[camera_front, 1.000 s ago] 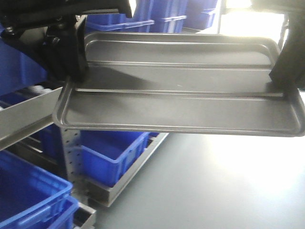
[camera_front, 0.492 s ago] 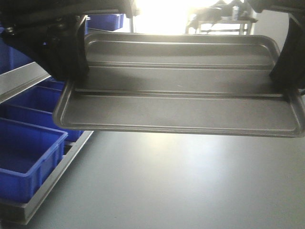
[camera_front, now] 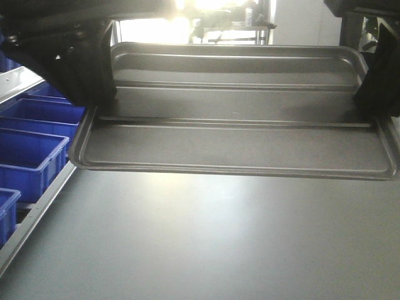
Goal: Grab silver tray and stack on right shelf
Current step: 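Hold the tray with both grippers while the base drives to another shelf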
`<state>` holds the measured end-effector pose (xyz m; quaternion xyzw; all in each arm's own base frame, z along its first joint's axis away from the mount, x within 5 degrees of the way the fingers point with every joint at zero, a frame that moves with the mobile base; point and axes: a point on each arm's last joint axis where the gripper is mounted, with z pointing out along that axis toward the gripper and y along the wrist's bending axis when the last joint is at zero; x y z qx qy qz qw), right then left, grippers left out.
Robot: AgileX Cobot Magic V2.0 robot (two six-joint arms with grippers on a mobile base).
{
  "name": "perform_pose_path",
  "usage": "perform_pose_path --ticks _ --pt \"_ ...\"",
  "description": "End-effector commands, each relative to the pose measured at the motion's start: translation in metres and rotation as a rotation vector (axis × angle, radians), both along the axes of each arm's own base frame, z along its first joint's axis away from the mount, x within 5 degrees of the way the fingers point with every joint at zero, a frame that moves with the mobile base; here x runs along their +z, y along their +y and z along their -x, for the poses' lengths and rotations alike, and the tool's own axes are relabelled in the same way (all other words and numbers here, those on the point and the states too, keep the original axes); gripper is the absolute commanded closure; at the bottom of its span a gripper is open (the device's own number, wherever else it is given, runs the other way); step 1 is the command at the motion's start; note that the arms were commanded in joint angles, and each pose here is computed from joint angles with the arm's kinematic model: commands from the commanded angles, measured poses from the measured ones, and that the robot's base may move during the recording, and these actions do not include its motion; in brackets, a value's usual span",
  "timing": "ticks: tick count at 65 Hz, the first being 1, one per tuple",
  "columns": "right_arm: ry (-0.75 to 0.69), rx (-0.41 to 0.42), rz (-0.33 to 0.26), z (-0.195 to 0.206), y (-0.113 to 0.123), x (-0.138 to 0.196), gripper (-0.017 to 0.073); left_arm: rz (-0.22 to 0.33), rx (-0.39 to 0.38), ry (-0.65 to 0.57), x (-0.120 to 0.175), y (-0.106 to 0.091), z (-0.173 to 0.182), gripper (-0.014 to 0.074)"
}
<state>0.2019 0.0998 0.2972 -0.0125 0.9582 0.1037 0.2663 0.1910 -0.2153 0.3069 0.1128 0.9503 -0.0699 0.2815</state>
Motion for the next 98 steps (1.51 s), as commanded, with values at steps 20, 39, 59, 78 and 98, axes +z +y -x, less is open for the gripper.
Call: perform_pose_path --ticks 20,39,59,78,98 --pt "-0.11 0.033 -0.027 -0.0013 0.0014 0.0175 0.0503 0.058 -0.045 -0.084 0.0208 -0.0005 0.0025 0.0686" --pt "-0.109 0.033 -0.026 -0.0012 0.0013 0.0174 0.0503 0.058 -0.045 -0.084 0.0208 -0.0005 0.0025 0.0686" --pt "-0.109 0.033 -0.026 -0.0012 0.0013 0.0174 0.0503 0.06 -0.045 -0.081 0.0207 -0.0006 0.0027 0.0686" --pt "-0.109 0.033 -0.026 -0.0013 0.0014 0.0175 0.0503 0.063 -0.044 -0.078 0.0206 -0.0008 0.0029 0.0686" --pt "-0.11 0.033 -0.026 -0.0013 0.0014 0.0175 0.0503 0.065 -0.043 -0.074 0.0205 -0.0009 0.0032 0.0686"
